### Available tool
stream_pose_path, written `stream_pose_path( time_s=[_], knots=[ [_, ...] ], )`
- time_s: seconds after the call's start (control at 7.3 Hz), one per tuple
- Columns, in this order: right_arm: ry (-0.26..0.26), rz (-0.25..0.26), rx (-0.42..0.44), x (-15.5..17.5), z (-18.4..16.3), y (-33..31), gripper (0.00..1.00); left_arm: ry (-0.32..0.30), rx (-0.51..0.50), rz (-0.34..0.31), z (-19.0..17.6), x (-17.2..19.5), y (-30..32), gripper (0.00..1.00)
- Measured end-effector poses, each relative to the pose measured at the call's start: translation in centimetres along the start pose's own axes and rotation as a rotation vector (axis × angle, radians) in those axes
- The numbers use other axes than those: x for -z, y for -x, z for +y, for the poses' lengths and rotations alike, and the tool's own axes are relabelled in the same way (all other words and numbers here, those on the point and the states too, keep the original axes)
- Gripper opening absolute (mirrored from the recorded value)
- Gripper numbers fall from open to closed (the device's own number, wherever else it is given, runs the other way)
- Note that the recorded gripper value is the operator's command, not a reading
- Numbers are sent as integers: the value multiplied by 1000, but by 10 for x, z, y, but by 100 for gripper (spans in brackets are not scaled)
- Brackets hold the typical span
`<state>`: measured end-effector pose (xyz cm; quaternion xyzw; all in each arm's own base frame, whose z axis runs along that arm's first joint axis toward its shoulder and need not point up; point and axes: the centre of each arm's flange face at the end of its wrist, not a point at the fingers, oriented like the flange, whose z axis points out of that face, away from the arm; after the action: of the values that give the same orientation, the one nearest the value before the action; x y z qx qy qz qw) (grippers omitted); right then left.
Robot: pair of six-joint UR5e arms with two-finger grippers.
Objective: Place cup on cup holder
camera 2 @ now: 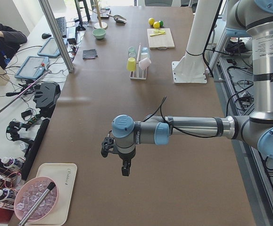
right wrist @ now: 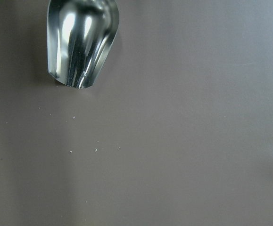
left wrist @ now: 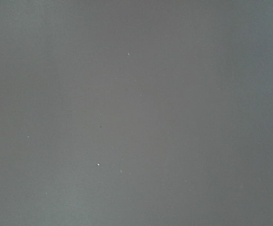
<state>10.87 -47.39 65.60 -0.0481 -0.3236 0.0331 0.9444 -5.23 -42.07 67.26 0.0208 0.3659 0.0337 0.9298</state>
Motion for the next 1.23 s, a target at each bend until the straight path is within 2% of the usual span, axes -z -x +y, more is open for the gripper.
stream_pose_path(
  time_s=[0.14,0.41,0.82,1.23],
  knots=[
    [0,0,-1,0,0,0,100,-14,20,44,3,0,-4,98],
    [-1,-1,-1,0,0,0,100,-23,42,83,2,1,-9,98],
    [-2,-37,-3,-4,-1,1,100,-22,45,86,4,0,-8,98],
    [-18,-42,12,0,-4,5,100,-26,42,82,3,1,-9,98]
  ],
)
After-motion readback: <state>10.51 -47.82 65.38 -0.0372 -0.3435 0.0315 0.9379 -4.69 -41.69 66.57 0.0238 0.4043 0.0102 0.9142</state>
